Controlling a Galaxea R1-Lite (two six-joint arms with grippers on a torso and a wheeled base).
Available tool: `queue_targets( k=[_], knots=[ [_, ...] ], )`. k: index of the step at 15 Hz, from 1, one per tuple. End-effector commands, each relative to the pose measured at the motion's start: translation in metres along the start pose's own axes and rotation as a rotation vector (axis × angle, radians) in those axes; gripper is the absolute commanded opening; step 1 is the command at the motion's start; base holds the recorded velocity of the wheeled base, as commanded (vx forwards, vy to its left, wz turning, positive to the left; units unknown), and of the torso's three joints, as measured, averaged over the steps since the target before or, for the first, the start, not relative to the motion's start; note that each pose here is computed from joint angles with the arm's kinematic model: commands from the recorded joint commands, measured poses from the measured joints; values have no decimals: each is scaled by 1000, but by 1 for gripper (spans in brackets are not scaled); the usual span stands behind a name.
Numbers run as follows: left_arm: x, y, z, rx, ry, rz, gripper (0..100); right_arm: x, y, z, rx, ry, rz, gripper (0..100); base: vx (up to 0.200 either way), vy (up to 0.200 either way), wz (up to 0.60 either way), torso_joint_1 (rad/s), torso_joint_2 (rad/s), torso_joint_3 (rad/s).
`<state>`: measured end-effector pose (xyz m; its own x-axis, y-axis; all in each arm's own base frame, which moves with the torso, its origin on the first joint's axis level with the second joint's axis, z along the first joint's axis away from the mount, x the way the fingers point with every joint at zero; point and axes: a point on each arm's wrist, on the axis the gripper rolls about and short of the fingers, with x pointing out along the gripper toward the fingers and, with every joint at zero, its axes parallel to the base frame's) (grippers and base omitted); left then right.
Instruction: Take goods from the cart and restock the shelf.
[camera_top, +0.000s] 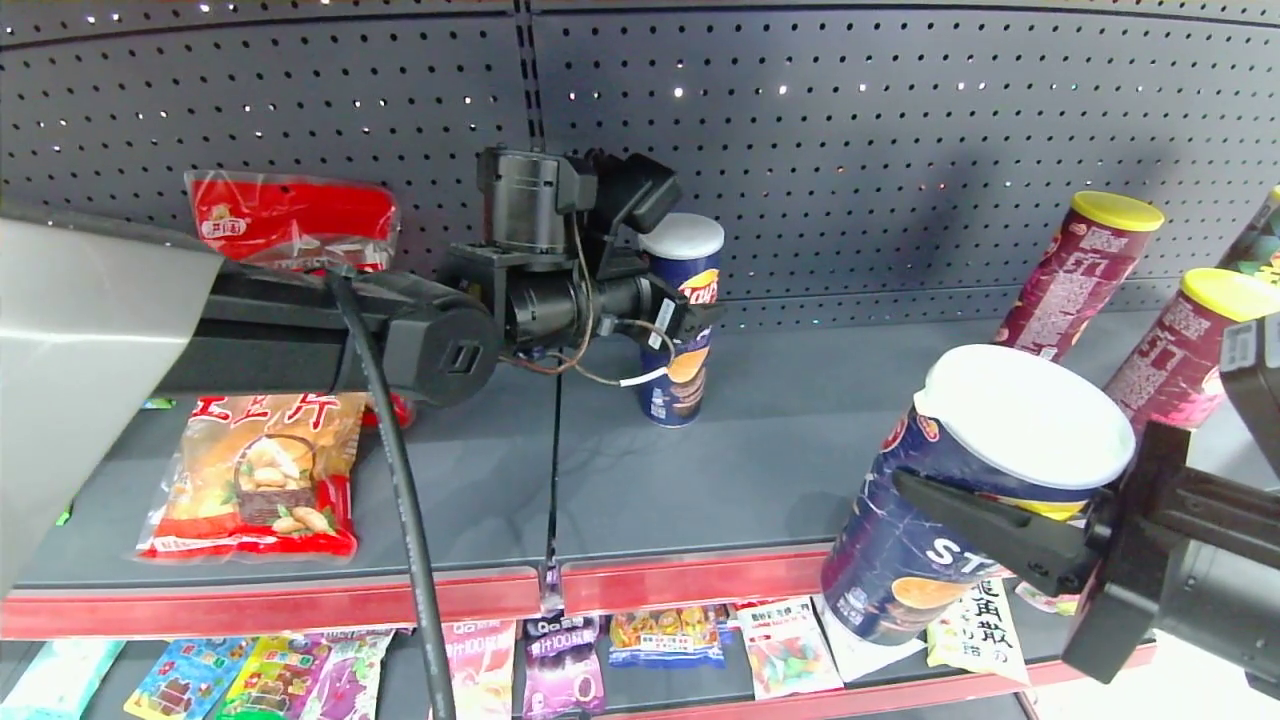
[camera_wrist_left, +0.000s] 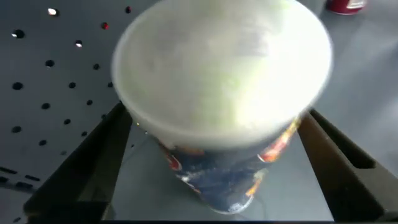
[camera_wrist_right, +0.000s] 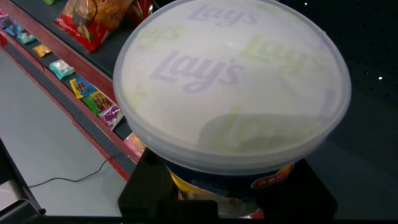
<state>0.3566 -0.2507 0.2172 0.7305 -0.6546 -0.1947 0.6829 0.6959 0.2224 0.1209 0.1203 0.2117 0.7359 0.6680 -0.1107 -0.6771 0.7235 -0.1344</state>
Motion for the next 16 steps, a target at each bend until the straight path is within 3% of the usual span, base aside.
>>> queue_targets(
  k=[1,6,10,13,16],
  knots=[
    [5,-1,-1,-3,1,-5,0,0,0,0,-1,1,1,0,0,0,0,0,0,0],
    [-1,-2,3,-3,-23,-59,0,0,0,0,0,0,-1,0,0,0,0,0,0,0],
    [-36,-2,16,-3,-71,-201,0,0,-1,1,0,-5,-3,0,0,0,0,0,0,0],
    [-74,-18,0,-9,-31,-357,0,1,-1,1,0,-4,0,0,0,0,0,0,0,0],
    [-85,-30,-13,17,-4,-400,0,1,0,1,0,-4,1,0,0,0,0,0,0,0]
  ],
)
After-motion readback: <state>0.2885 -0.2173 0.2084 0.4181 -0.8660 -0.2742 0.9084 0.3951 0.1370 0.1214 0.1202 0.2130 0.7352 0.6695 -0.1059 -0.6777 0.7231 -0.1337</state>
